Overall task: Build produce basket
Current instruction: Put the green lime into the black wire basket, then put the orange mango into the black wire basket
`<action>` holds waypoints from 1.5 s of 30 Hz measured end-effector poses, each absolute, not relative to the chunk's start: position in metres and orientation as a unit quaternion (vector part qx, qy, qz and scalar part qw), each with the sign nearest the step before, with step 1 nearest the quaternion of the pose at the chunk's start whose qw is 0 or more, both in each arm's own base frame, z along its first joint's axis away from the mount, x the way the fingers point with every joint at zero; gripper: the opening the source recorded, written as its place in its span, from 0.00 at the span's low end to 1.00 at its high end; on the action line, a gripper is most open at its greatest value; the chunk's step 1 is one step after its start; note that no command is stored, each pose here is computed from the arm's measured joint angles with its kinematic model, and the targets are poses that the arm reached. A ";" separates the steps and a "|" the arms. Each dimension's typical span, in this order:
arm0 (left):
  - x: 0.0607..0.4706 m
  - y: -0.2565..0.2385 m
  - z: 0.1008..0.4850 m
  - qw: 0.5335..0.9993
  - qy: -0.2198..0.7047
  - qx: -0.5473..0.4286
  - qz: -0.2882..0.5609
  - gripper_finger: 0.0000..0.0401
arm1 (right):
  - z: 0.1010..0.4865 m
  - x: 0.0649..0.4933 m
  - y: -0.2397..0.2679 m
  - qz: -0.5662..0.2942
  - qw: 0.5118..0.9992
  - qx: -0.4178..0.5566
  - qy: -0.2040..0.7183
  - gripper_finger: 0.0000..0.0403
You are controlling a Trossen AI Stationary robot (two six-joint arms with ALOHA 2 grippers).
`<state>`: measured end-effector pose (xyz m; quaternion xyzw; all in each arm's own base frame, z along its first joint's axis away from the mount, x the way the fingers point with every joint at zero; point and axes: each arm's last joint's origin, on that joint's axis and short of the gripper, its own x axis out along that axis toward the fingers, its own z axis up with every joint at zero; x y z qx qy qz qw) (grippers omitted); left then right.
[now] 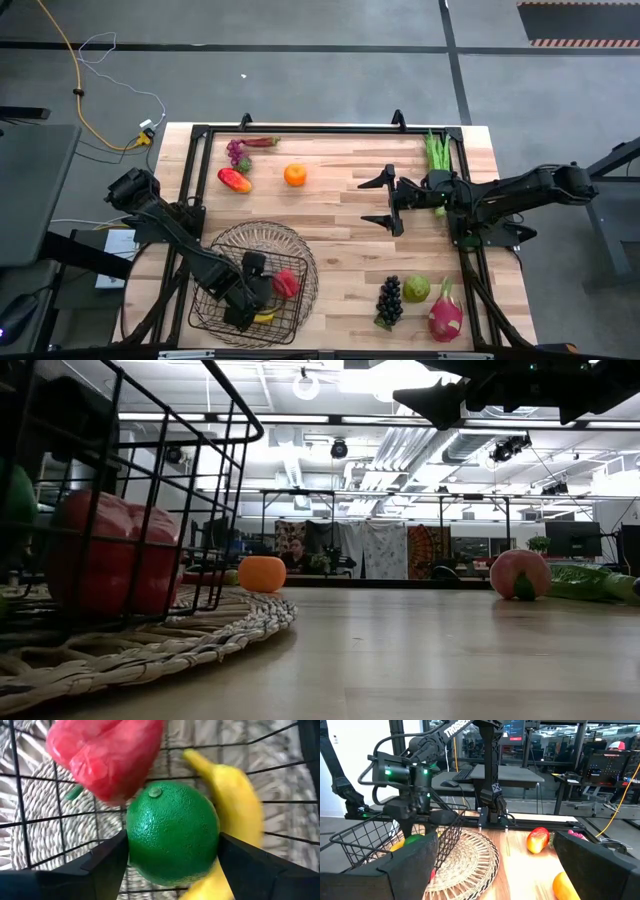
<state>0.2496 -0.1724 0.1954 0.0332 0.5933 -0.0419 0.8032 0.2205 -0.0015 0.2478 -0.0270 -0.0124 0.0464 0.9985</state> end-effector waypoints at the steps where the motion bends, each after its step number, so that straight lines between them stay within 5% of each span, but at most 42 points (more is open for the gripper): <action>1: 0.251 -0.173 0.198 0.806 0.590 0.033 -0.045 0.71 | 0.248 0.221 -0.002 0.046 0.998 -0.027 -0.012 0.96; 26: 0.251 -0.152 0.213 0.795 0.603 0.030 -0.063 0.76 | 0.248 0.221 -0.002 0.046 0.998 -0.031 -0.011 0.96; 36: 0.228 -0.120 0.275 0.862 0.505 -0.004 -0.045 0.76 | 0.247 0.221 -0.002 0.046 0.998 -0.035 -0.008 0.96; 45: 0.203 -0.065 0.326 0.941 0.318 0.103 0.048 0.76 | 0.247 0.221 -0.002 0.046 0.998 -0.044 -0.009 0.96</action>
